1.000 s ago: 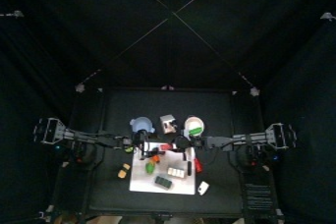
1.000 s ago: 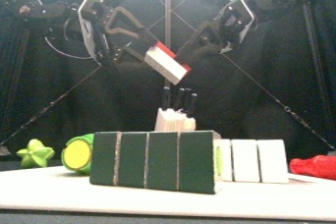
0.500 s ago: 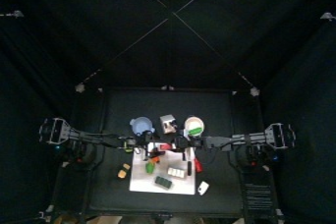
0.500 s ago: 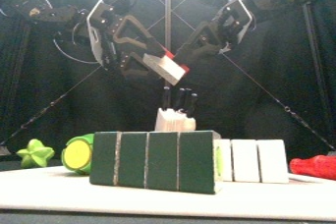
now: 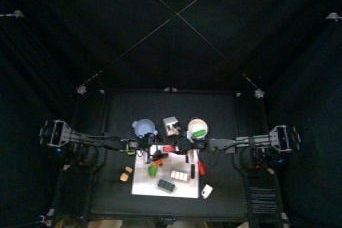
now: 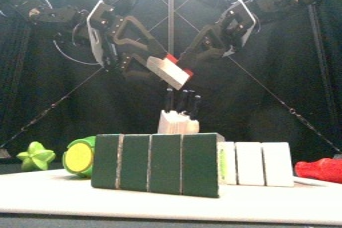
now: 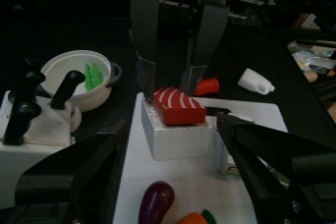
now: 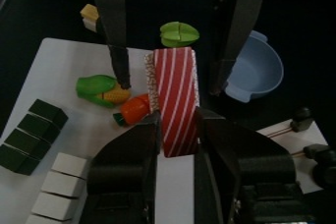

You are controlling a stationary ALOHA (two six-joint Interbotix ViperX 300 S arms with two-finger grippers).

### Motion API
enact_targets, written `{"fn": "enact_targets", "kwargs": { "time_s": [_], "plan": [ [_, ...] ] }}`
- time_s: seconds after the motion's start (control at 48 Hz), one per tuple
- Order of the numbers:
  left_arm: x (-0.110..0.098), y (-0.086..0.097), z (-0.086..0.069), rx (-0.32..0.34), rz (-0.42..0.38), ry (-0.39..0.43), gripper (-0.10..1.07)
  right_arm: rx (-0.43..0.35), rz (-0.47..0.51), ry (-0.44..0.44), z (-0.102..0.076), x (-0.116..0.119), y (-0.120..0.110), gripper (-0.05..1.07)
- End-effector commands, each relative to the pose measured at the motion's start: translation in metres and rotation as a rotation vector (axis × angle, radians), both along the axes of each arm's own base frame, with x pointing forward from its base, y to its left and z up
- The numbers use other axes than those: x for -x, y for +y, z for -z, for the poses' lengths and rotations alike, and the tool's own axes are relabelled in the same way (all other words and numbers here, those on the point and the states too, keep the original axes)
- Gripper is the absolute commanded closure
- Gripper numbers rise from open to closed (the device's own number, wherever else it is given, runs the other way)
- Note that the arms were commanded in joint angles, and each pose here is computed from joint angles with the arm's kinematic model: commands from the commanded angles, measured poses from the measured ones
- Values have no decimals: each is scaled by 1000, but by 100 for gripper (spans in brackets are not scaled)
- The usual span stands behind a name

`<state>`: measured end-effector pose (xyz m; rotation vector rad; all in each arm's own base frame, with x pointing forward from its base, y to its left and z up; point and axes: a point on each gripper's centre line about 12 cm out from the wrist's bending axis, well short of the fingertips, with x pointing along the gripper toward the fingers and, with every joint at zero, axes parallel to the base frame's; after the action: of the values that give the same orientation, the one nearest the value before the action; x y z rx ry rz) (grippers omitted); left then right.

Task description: Grab salmon sushi

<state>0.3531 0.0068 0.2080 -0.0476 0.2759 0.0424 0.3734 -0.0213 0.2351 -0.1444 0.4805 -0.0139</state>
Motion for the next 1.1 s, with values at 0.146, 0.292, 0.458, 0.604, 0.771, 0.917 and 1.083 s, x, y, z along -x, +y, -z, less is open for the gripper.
{"fn": "enact_targets", "kwargs": {
  "time_s": [0.146, 0.292, 0.458, 0.604, 0.771, 0.917, 1.083],
  "plan": [
    [13, 1, -12, -4, -2, -44, -5, 0, 12, -6, -5, 7, -3, 61],
    [13, 1, -12, -5, -1, -43, -5, 0, 12, -8, -6, 11, -3, 61],
    [13, 1, -10, -2, -3, -37, -5, -1, 16, -2, -4, 12, -4, 61],
    [13, 0, -9, -4, -1, -35, -5, -1, 14, -3, -4, 12, -3, 61],
    [12, 1, -10, -5, -1, -37, -5, -5, 12, -10, -6, 10, -2, 61],
    [11, 0, -11, -2, -1, -40, -5, -5, 7, -17, -9, 9, 0, 61],
    [11, -2, -12, -3, 6, -38, -5, -2, 6, -14, -8, 9, 0, 61]
  ]
}}
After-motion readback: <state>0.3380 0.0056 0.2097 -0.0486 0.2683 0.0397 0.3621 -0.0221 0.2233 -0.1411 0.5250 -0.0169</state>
